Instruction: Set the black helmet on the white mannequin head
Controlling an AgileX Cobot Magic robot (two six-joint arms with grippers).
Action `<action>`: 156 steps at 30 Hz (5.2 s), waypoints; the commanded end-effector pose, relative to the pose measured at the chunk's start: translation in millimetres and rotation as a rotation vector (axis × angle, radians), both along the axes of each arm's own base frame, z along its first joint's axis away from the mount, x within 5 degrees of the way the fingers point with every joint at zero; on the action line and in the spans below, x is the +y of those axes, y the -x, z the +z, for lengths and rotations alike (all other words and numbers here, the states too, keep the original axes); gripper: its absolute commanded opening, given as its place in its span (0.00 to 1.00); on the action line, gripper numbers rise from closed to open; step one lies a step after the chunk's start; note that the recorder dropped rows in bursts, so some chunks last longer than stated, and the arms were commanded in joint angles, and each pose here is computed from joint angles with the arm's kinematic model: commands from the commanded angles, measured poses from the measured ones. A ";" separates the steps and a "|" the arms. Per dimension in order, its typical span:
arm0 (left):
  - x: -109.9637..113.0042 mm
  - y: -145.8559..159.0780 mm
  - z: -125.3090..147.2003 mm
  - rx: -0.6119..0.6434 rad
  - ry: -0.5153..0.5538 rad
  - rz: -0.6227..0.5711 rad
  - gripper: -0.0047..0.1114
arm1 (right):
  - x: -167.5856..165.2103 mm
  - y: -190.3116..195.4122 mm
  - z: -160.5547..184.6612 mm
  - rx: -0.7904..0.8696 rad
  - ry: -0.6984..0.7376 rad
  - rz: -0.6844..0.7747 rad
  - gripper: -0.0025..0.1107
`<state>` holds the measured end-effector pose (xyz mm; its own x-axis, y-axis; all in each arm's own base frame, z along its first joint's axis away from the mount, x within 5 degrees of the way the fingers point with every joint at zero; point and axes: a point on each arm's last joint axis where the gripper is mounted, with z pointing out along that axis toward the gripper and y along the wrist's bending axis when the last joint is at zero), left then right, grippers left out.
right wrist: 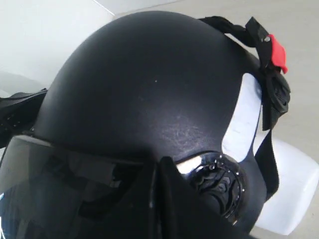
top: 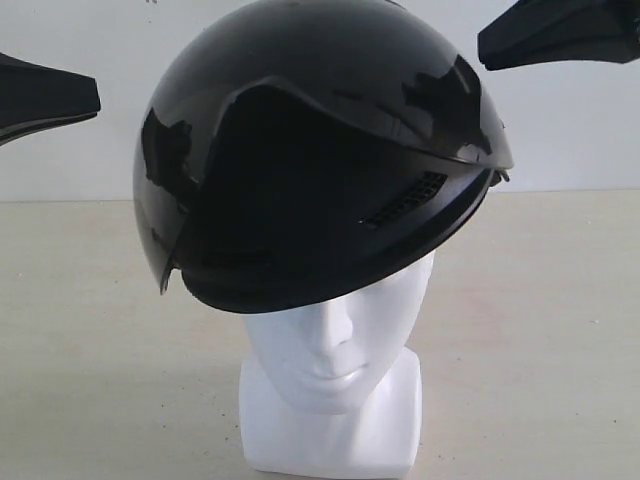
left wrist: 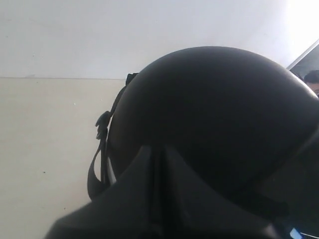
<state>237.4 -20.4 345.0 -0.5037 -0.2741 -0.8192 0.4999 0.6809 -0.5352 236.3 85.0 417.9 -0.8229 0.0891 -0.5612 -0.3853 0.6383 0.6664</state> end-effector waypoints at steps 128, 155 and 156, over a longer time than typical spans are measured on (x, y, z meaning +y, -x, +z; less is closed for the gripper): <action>-63.5 -13.8 -10.1 0.133 0.023 -0.460 0.08 | 45.6 11.7 -29.7 0.025 0.145 0.178 0.02; -63.6 0.8 -44.2 0.199 0.018 -0.481 0.08 | 38.4 28.1 -67.0 0.083 0.177 0.163 0.02; -63.4 1.3 -46.2 0.205 0.018 -0.477 0.08 | 38.3 28.2 -69.6 0.090 0.179 0.161 0.02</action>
